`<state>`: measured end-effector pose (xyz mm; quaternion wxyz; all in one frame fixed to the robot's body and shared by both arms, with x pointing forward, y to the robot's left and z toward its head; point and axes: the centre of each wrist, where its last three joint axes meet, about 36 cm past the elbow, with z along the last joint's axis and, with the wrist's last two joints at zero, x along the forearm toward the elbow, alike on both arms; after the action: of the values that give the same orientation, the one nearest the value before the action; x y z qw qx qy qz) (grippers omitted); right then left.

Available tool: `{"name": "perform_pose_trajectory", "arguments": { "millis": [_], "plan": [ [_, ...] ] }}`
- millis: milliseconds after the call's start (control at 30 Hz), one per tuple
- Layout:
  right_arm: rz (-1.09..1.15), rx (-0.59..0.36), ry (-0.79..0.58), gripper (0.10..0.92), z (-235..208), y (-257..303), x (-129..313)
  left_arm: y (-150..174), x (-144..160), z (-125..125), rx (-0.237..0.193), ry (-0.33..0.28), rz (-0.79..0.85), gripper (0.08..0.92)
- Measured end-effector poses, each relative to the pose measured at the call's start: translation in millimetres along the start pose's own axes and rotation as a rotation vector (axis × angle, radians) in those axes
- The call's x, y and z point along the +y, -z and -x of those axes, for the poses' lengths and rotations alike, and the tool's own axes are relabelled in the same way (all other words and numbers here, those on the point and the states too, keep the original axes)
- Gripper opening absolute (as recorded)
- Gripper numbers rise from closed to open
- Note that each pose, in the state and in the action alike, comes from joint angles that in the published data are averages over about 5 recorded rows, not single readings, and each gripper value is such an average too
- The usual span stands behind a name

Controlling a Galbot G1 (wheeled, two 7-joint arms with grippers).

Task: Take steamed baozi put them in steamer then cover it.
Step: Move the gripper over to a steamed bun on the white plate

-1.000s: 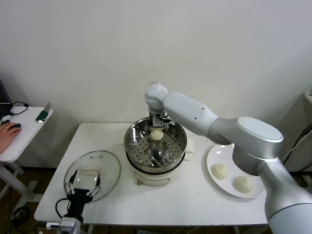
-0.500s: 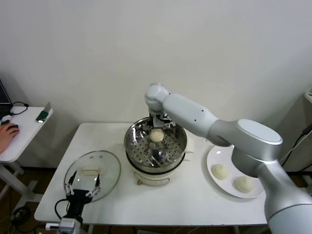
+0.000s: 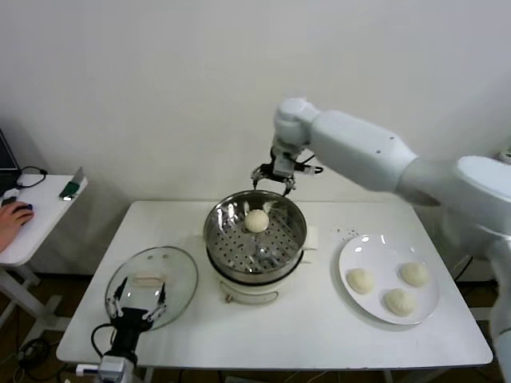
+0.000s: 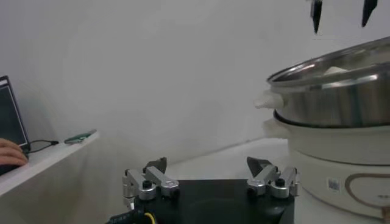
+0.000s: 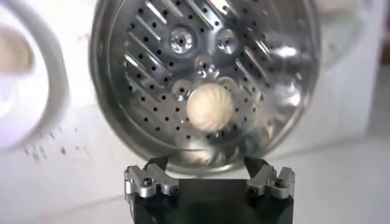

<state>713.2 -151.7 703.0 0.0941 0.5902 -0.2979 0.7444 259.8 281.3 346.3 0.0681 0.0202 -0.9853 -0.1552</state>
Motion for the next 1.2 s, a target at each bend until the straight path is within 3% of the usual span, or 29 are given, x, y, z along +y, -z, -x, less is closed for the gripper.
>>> {"name": "perform_pose_trajectory", "arguments": {
  "millis": [267, 467, 833, 1200],
  "plan": [
    [0.53, -0.013, 0.041, 0.823, -6, -31, 107, -1, -2, -2, 0.002, -0.007, -0.002, 0.823],
    [0.796, -0.018, 0.116, 0.823, 11, -41, 179, -1, -3, -1, 0.001, -0.011, -0.002, 0.823],
    [0.988, -0.031, 0.254, 0.823, 84, -32, 255, -6, 0, -1, 0.015, 0.001, 0.003, 0.823],
    [1.031, -0.032, 0.317, 0.823, 143, -19, 281, -10, 0, -3, 0.025, 0.006, 0.005, 0.823]
  ]
}}
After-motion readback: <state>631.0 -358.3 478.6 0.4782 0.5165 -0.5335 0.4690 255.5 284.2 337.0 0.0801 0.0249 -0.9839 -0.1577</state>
